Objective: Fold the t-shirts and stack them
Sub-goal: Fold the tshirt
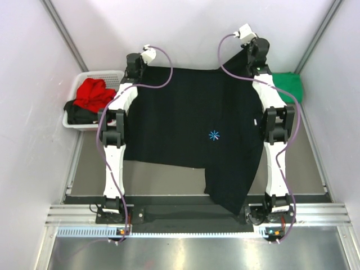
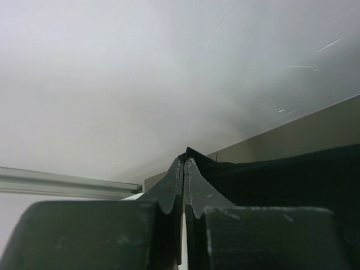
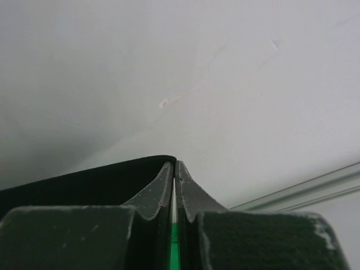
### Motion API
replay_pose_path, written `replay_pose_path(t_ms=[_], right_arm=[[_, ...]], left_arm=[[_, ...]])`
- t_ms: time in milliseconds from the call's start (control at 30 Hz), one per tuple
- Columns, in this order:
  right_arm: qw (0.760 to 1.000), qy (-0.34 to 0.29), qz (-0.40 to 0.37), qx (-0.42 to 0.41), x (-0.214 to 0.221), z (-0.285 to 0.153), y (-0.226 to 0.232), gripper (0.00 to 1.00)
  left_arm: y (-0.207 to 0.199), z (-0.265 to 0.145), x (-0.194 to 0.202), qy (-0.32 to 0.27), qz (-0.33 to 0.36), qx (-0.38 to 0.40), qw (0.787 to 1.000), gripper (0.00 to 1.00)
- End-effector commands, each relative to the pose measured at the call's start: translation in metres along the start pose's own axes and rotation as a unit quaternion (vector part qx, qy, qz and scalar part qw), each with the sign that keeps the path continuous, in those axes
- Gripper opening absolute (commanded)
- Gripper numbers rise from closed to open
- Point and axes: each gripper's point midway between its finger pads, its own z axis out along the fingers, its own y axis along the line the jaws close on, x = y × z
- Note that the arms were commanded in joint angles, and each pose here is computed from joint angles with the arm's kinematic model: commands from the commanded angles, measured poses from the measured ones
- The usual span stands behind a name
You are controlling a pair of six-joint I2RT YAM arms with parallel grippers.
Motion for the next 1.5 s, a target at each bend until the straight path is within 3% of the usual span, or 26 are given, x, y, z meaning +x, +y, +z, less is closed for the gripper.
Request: replay_pose_path(t_ms=[0, 233, 600, 1067, 1467], right_arm=[[0.999, -0.039, 0.015, 0.035, -0.049, -0.017, -0.053, 0.00], [0.994, 0.039, -0.016, -0.099, -0.007, -0.071, 0.004, 0.00], [0.977, 0.125, -0.005, -0.175, 0.011, -0.139, 0.010, 0.00], [0.957, 0.166, 0.005, -0.236, 0.024, -0.232, 0.020, 0.00], [0.947, 0.171, 0.032, -0.271, 0.013, -0.279, 0.023, 0.00]], left_arm=[[0.039, -0.009, -0.032, -0.036, -0.004, -0.045, 0.998, 0.00], [0.010, -0.033, -0.006, 0.001, 0.040, 0.034, 0.999, 0.00], [0.020, -0.056, 0.004, 0.026, 0.052, 0.055, 0.997, 0.00], [-0.014, -0.115, 0.049, 0.088, 0.074, 0.161, 0.980, 0.00], [-0.030, -0.130, 0.071, 0.114, 0.075, 0.183, 0.974, 0.00]])
